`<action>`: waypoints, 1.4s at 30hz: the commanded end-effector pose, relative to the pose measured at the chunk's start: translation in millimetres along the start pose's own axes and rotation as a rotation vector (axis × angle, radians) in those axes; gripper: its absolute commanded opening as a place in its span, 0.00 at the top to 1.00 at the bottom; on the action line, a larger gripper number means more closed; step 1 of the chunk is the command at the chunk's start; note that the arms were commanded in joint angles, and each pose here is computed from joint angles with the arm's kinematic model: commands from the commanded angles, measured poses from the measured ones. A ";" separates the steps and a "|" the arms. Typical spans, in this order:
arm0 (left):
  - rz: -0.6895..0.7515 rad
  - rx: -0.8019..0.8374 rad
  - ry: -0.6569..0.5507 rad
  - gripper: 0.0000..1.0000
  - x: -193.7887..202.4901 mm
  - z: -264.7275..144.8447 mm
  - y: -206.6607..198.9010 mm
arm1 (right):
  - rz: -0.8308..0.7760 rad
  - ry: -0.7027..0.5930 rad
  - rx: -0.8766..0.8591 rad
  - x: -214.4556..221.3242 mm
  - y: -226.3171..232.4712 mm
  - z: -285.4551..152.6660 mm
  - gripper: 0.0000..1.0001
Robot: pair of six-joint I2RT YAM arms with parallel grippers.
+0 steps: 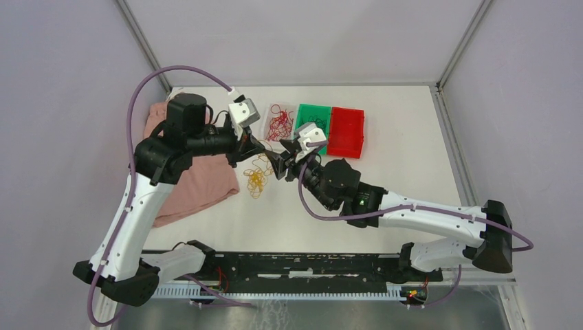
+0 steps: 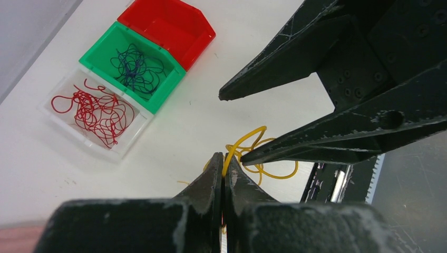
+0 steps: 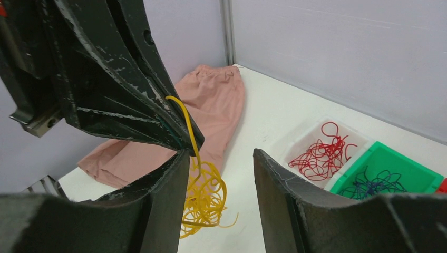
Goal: Untangle the cables
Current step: Untie the cable.
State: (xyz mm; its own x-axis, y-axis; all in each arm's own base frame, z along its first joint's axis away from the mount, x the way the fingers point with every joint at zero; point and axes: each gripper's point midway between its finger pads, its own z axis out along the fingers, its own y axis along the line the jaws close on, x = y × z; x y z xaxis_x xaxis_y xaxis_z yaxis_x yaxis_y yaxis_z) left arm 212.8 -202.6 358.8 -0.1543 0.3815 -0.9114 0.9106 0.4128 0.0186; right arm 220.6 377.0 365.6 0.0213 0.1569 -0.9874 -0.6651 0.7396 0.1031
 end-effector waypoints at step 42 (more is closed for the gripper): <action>0.070 0.242 -0.200 0.97 -75.0 -46.1 -61.4 | -0.077 -0.051 0.461 41.8 -78.5 3.9 0.50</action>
State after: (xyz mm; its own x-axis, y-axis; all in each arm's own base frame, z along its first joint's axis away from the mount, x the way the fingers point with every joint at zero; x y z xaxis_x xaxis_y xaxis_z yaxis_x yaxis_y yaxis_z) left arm 163.9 -214.8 420.8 -0.0645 0.2758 -0.9591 0.9747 0.2237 -0.0012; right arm 270.6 356.2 310.9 0.1057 0.0549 -0.9929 -0.3352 0.9420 0.0164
